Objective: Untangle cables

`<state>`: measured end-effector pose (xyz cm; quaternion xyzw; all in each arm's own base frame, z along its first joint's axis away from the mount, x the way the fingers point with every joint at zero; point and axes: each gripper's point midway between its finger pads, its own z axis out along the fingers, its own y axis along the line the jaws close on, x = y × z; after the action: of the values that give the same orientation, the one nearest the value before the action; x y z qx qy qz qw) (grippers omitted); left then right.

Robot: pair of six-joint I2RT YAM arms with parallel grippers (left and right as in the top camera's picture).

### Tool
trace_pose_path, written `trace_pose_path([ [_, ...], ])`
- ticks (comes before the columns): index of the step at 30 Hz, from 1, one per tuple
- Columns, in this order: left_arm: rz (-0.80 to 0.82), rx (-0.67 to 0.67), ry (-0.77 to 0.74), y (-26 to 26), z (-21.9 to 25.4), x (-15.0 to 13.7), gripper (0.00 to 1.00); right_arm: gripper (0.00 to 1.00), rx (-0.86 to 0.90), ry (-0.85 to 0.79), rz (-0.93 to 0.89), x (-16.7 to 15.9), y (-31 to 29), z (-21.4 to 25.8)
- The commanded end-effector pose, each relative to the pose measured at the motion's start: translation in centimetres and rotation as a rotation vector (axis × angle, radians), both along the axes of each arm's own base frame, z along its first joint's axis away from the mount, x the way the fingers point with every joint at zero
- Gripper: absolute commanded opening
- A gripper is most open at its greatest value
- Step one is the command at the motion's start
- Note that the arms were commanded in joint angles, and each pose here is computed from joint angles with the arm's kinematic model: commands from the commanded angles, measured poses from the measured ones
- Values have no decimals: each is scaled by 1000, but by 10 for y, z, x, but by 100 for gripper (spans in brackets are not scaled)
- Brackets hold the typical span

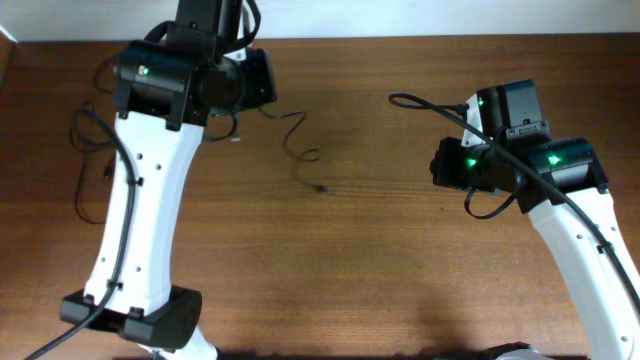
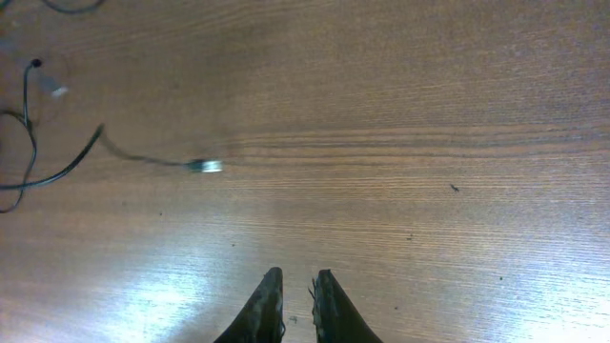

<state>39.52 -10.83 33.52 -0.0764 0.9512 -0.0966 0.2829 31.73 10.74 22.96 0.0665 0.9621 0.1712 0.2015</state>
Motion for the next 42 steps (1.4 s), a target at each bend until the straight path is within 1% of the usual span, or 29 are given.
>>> trace_pose_path([
  [1, 105, 78, 5, 37, 6, -11, 0, 13, -8, -8, 7, 2, 2, 0],
  [2, 130, 63, 24, 42, 3, -13, 0, 13, -9, -7, 7, 2, 2, 0],
  [3, 114, -55, 73, 38, 0, -17, 0, 13, -10, -5, 7, 1, 1, -1],
  [4, 70, -116, 85, 32, 2, -19, 0, 13, -10, -4, 7, 1, 2, -1],
  [5, -65, -189, 72, 16, 8, -20, 0, 13, -9, -4, 7, 2, 2, -1],
  [6, -162, -201, 52, 7, 11, -21, 0, 13, -10, -2, 7, 2, 2, -2],
  [10, -293, -132, 47, 6, 7, -29, 0, 13, -12, 8, 7, 2, 2, -5],
  [12, -388, -115, 24, 1, 9, -31, 0, 13, -12, 9, 7, 3, 2, -7],
  [13, -467, -117, 22, -5, 8, -38, 0, 13, -13, 10, 7, 3, 2, -7],
  [16, -501, -129, 87, -7, 1, -54, 0, 13, -11, 0, 7, 5, 2, -6],
  [18, -473, -121, 137, 2, -8, -59, 0, 13, -9, -5, 7, 6, 3, -5],
  [21, -379, -134, 171, 28, -16, -54, 0, 13, -15, -5, 17, 5, 2, -6],
  [23, -283, -137, 221, 59, -33, -51, 0, 13, -15, -1, 17, 5, 2, -6],
  [26, -160, -99, 309, 102, -62, -53, 0, 13, -15, -4, 16, 5, 2, -6],
  [29, -80, -109, 338, 131, -84, -50, 0, 13, -15, -4, 16, 5, 2, -6],
  [33, 55, -120, 399, 179, -133, -54, 0, 13, -26, -12, 38, 5, 2, -6],
  [35, 113, -131, 394, 199, -150, -54, 0, 13, -26, -13, 39, 5, 2, -6],
  [38, 271, -118, 390, 240, -168, -59, 0, 13, -26, -11, 39, 5, 2, -6],
  [42, 410, -95, 334, 294, -174, -67, 0, 13, -25, -12, 39, 5, 2, -6],
])
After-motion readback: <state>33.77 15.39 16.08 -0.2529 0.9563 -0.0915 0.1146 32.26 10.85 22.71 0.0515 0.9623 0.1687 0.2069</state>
